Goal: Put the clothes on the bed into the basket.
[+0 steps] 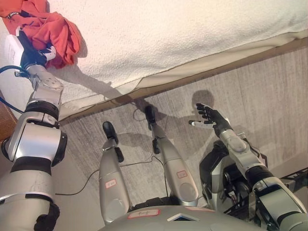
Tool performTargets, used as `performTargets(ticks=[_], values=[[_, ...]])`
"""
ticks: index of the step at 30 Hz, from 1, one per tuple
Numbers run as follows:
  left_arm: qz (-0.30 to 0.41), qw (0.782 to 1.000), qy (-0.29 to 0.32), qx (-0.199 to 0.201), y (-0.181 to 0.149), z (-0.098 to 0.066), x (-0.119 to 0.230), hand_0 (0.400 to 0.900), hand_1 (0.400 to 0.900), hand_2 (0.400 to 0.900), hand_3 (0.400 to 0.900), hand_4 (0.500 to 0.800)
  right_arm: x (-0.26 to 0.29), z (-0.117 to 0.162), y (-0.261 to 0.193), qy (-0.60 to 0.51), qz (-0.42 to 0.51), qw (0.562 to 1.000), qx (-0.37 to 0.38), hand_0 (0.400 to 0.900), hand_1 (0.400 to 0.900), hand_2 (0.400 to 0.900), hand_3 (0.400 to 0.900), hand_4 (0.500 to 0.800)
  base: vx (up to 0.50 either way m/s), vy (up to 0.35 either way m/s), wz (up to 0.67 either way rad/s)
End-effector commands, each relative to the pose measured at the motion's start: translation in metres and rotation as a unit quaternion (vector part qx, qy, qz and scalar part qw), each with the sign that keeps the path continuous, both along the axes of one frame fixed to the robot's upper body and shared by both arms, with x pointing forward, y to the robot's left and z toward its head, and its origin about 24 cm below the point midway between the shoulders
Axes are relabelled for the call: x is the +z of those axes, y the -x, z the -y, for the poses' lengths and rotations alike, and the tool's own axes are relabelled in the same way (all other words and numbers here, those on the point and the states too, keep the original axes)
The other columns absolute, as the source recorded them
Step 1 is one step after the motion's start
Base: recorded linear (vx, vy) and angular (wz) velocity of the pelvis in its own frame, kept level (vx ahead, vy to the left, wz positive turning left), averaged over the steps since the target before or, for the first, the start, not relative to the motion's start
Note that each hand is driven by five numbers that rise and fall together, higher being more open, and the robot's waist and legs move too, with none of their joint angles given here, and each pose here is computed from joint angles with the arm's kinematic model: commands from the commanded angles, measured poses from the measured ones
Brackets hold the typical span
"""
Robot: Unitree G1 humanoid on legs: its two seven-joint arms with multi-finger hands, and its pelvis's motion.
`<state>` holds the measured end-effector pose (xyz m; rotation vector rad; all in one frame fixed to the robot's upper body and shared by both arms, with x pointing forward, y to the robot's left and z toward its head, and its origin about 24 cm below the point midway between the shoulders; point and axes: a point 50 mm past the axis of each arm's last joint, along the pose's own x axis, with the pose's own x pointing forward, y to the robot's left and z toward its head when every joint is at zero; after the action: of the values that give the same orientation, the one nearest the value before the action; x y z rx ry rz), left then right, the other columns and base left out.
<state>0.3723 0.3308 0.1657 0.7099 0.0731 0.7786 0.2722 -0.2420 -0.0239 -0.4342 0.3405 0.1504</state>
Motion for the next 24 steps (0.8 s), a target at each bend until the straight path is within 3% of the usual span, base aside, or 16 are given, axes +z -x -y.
performTargets(ticks=[1,19,24], values=[[0.015,1.0,0.007,-0.012,-0.002,0.002,0.006,0.4,0.4,0.4,0.4,0.5,0.006,0.033,0.016,0.031,0.011,0.999,-0.027,0.9,0.9,0.9,0.9,0.8,0.0,0.0,0.0],[-0.05,0.998,0.017,-0.023,0.012,0.002,-0.045,0.4,0.4,0.4,0.4,0.5,-0.013,0.048,0.04,0.045,-0.042,0.997,-0.045,0.9,0.9,0.9,0.9,0.8,0.063,0.004,0.05],[-0.078,0.997,0.013,-0.002,0.026,-0.016,-0.057,0.4,0.4,0.4,0.4,0.5,-0.021,0.058,0.05,0.057,-0.067,0.994,-0.063,0.9,0.9,0.9,0.9,0.8,0.089,0.017,0.21]])
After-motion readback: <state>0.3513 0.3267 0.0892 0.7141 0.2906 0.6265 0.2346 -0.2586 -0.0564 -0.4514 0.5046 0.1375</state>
